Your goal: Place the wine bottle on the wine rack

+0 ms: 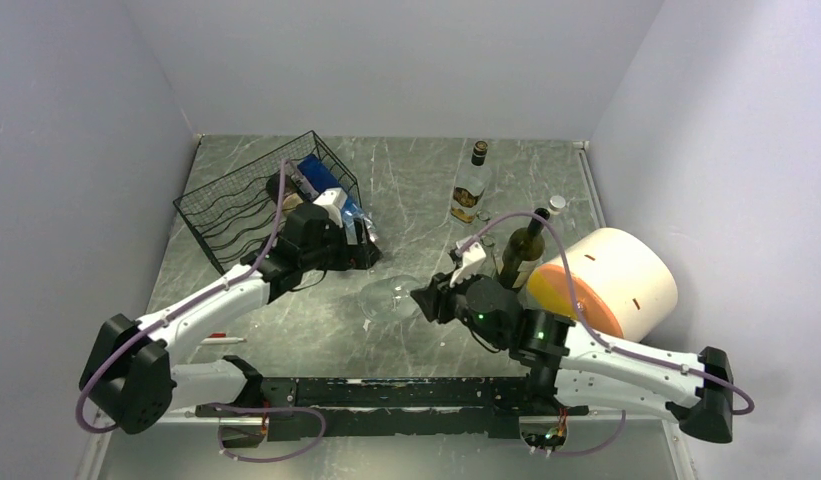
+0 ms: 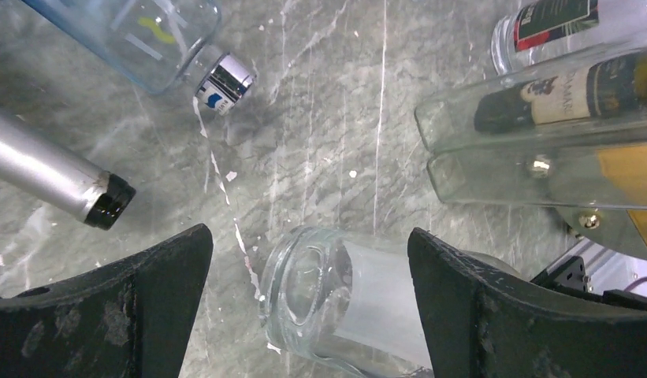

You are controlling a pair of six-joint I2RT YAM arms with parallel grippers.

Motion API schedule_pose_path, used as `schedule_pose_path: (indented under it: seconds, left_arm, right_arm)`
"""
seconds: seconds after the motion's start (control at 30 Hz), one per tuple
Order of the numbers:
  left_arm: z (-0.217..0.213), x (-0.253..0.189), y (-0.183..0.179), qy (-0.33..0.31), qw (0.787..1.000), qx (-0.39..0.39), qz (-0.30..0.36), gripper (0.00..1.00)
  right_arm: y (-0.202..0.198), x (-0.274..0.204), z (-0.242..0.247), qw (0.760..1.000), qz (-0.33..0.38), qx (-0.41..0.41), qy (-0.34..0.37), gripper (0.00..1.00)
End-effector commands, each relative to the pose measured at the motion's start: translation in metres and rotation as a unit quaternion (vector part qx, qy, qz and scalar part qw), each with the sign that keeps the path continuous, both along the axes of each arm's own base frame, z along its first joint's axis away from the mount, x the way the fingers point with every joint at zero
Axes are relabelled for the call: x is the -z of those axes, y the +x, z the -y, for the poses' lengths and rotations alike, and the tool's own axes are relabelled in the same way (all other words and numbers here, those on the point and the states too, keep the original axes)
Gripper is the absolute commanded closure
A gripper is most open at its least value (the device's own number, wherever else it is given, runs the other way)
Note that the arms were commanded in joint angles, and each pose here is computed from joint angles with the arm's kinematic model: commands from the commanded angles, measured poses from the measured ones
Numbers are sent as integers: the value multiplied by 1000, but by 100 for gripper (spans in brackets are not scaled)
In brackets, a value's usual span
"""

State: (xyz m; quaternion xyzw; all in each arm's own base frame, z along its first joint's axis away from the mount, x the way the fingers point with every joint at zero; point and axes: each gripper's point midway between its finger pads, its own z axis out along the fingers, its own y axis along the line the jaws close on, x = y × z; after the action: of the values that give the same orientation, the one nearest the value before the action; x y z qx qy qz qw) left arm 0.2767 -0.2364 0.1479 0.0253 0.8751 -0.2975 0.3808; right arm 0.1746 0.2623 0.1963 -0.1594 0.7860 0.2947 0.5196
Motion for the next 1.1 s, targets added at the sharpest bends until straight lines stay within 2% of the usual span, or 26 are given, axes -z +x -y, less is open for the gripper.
schedule_pose_path:
  seconds: [0.0,0.2,0.4,0.7,0.8,0.93,1.0,1.07]
  left_arm:
    - [16,-7,0,-28,998,54,4,2]
    - [19,4,-10,-27,996,86,-6,2]
    - [3,23,-15,2,997,73,-18,2]
    - [-2,33,-13,20,997,69,-31,2]
    - [4,36,-16,7,996,83,-42,2]
    - [7,46,-20,-1,994,88,-59,2]
    - [11,47,-24,-13,993,98,-62,6]
    - [18,44,-29,-35,990,120,-59,11]
  right_arm:
    - [-21,35,29,996,-54,-1,-71,100]
    - [-41,75,37,982,-128,-19,-136,100]
    - [-55,93,25,969,-175,-51,-167,100]
    - [-52,104,15,960,-181,-62,-203,100]
    - [-56,114,9,957,-183,-84,-207,100]
    - [-56,123,13,956,-190,-73,-214,100]
    - [-56,125,15,957,-189,-71,-210,100]
    - [-57,128,17,957,-186,-76,-210,92]
